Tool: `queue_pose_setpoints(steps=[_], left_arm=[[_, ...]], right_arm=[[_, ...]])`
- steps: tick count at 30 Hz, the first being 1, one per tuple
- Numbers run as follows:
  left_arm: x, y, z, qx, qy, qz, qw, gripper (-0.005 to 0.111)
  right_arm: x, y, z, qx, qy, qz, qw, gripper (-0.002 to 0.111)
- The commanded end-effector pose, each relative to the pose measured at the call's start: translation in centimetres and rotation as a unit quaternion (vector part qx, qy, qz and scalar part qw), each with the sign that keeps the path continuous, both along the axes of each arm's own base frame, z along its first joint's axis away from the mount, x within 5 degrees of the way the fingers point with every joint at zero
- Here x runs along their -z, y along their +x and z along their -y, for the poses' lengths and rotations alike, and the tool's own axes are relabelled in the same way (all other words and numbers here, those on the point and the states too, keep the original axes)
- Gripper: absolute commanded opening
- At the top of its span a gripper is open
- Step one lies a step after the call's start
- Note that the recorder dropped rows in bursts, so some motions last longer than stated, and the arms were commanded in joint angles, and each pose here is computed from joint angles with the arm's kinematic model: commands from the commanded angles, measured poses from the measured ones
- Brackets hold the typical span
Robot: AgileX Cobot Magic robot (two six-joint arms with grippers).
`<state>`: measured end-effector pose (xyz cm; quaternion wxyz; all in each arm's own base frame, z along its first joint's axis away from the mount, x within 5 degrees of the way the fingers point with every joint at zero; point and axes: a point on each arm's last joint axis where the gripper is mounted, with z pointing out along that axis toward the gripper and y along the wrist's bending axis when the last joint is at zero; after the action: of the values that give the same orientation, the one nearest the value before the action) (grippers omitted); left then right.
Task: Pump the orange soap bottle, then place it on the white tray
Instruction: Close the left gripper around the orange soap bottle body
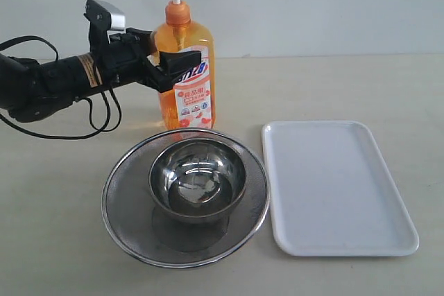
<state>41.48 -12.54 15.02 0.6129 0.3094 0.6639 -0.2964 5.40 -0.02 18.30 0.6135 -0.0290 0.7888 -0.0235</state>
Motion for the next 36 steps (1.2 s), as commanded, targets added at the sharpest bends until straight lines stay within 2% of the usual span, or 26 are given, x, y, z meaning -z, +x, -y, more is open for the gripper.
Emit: queue_pose_setpoints(steps=[1,11,14,18,20,27,32,36], left_arm=[[0.7,0.0,-0.8,-0.030,0.037,-0.026,0.999,0.005],[0.2,-0.2,-0.6,-0.017,0.026,-0.001,1.000,0.007],[0.4,-0.2,-0.5,-0.014,0.029,-0.003,0.999,0.023],[0.4,-0.2,-0.6,-0.017,0.015,-0.018,1.000,0.055],[0.5,-0.2,-0.6,-0.019,0.007,-0.031,0.999,0.062],[1.6,0.0,-0.6,-0.034,-0.010,-0.049,0.998,0.065],[1.3,0.0,-0.5,-0.028,-0.034,-0.049,0.998,0.065],[1.3,0.0,-0.5,-0.031,-0.042,-0.056,0.997,0.084]], right_arm=[[-0.1,0.0,0.0,0.001,0.000,0.007,1.000,0.003],[-0.1,0.0,0.0,0.001,0.000,0.007,1.000,0.003],[-0.1,0.0,0.0,0.001,0.000,0.007,1.000,0.003],[-0.1,0.0,0.0,0.001,0.000,0.007,1.000,0.003],[-0.1,0.0,0.0,0.001,0.000,0.007,1.000,0.003],[-0.1,0.0,0.0,0.001,0.000,0.007,1.000,0.003],[-0.1,0.0,0.0,0.001,0.000,0.006,1.000,0.003],[-0.1,0.0,0.0,0.001,0.000,0.006,1.000,0.003]])
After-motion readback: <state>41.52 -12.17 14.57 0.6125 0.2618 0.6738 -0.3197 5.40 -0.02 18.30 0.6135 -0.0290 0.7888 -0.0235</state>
